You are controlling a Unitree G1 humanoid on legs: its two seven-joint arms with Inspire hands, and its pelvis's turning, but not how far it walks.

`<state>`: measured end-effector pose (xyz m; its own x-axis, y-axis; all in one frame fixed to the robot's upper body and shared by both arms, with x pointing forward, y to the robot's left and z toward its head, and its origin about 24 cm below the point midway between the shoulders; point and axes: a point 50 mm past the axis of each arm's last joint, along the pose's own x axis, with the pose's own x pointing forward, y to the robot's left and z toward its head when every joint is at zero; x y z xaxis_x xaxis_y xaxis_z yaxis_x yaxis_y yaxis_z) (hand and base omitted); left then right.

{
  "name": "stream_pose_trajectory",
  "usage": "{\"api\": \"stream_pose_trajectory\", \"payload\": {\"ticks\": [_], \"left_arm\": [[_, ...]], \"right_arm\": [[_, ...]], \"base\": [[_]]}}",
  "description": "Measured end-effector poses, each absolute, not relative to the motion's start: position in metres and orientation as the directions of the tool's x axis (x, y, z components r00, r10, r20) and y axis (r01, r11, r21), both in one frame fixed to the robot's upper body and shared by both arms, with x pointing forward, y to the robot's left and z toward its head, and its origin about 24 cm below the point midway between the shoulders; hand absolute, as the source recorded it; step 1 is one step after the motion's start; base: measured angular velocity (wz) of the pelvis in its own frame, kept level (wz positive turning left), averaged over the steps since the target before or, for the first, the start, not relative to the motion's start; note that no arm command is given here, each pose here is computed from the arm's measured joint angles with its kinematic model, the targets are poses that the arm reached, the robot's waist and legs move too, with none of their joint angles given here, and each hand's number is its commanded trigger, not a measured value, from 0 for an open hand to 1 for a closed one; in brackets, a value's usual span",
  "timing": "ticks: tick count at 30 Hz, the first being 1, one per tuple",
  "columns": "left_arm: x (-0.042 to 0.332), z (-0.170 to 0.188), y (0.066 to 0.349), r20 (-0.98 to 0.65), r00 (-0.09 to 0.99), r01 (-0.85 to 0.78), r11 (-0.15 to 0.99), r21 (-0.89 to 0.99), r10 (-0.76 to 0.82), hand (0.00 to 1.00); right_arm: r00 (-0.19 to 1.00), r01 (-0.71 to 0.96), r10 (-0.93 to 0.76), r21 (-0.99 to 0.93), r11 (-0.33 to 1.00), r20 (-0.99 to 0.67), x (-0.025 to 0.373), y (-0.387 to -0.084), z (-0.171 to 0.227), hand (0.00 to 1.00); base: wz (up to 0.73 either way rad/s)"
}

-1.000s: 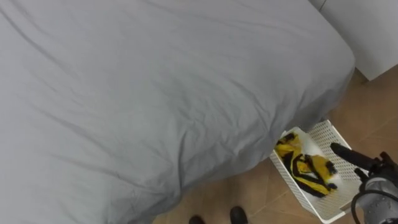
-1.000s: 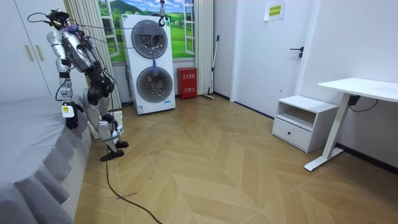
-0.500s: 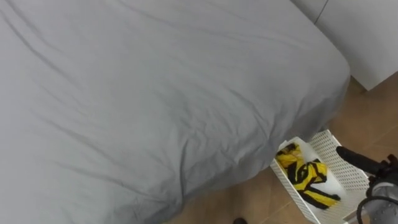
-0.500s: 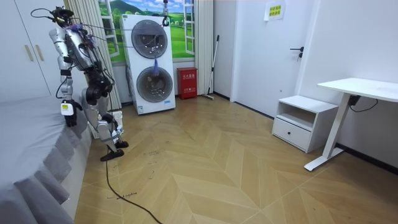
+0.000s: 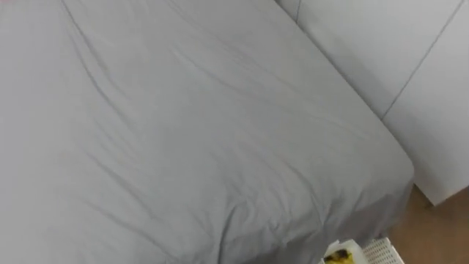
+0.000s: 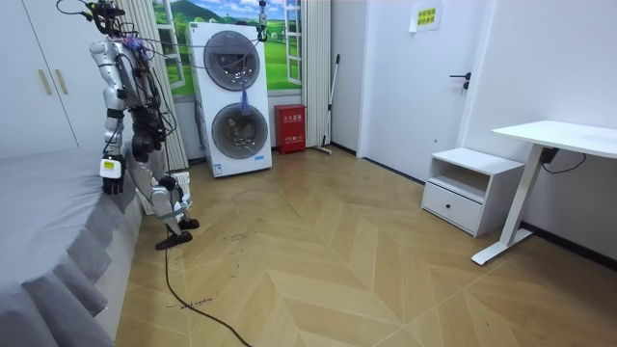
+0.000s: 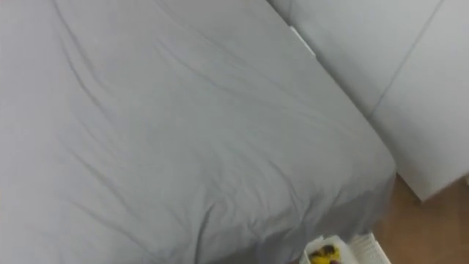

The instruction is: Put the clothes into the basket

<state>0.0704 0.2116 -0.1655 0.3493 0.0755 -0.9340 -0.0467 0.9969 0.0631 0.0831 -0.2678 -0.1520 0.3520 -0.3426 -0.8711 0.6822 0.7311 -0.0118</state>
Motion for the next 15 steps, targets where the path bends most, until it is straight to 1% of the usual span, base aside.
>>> {"api": "stream_pose_trajectory", "payload": {"ticks": [4,10,13,15], "left_arm": [[0.071,-0.166,0.208,-0.931,0.355,-0.051,0.996,0.070,0.083,0.00],[0.074,-0.166,0.203,-0.924,0.374,-0.053,0.997,0.061,0.077,0.00],[0.074,-0.167,0.200,-0.922,0.376,-0.053,0.996,0.077,0.091,0.00],[0.073,-0.167,0.197,-0.922,0.375,-0.066,0.995,0.075,0.094,0.00]], "right_arm": [[0.361,0.623,-0.247,0.035,0.781,-0.899,0.074,-0.246,-0.160,0.00],[0.353,0.539,-0.194,0.029,0.842,-0.915,0.070,-0.234,-0.164,0.00],[0.340,0.433,-0.147,0.015,0.901,-0.929,0.069,-0.225,-0.166,0.00],[0.338,0.396,-0.127,0.019,0.918,-0.933,0.068,-0.221,-0.167,0.00]], "base": [[0.16],[0.18],[0.15],[0.15]]}}
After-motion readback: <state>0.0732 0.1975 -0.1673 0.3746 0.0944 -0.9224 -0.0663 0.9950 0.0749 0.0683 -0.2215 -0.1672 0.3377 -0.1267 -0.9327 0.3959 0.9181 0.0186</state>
